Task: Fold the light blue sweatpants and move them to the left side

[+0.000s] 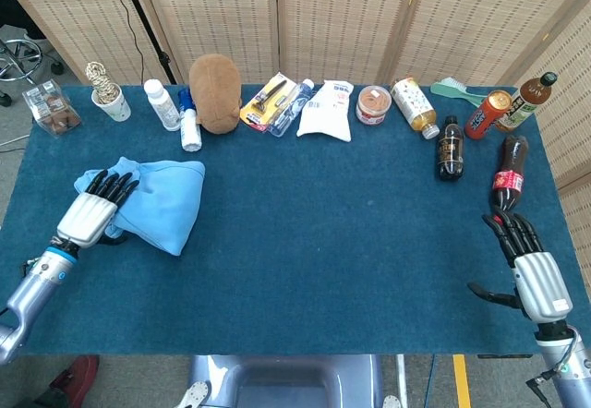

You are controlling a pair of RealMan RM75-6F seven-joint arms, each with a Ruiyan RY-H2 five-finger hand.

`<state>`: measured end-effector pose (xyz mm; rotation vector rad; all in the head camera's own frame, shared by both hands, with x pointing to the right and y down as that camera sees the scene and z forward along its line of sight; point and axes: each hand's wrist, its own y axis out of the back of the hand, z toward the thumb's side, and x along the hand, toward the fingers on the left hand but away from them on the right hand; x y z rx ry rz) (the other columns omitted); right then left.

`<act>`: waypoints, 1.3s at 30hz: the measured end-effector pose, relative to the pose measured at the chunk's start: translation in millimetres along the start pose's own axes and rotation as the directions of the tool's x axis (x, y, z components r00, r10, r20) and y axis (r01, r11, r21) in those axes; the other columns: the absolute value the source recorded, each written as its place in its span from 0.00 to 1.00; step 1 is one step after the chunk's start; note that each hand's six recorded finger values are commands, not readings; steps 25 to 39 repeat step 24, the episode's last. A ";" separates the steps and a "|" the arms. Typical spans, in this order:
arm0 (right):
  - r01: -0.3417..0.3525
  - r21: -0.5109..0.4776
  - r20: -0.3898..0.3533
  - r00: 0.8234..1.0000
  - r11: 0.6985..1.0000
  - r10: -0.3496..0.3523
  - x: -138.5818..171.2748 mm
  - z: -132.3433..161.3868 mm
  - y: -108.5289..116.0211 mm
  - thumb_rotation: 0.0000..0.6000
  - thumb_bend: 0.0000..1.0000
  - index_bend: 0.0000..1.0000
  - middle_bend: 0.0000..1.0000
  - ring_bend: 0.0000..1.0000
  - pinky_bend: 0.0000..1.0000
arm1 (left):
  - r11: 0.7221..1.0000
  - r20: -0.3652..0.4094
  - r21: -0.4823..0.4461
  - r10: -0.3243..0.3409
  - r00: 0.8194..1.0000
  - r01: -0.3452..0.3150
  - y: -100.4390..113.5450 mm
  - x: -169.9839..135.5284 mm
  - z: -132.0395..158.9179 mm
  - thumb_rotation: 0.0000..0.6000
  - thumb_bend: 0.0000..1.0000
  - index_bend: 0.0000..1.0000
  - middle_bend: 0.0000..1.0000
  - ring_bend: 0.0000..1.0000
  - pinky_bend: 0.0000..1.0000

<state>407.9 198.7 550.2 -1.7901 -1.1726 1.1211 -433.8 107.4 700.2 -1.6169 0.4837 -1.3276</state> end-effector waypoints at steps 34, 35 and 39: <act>0.065 0.085 -0.018 0.998 0.994 -0.064 3.9 1.5 10.7 1.00 0.00 0.00 0.00 0.00 0.00 | 0.942 -0.294 -0.277 0.105 0.950 -0.190 57.6 -122.8 -38.1 1.00 0.00 0.00 0.00 0.00 0.00; 0.065 0.085 -0.018 0.998 0.994 -0.064 3.9 1.5 10.7 1.00 0.00 0.00 0.00 0.00 0.00 | 0.942 -0.294 -0.277 0.105 0.950 -0.190 57.6 -122.8 -38.1 1.00 0.00 0.00 0.00 0.00 0.00; 0.065 0.085 -0.018 0.998 0.994 -0.064 3.9 1.5 10.7 1.00 0.00 0.00 0.00 0.00 0.00 | 0.942 -0.294 -0.277 0.105 0.950 -0.190 57.6 -122.8 -38.1 1.00 0.00 0.00 0.00 0.00 0.00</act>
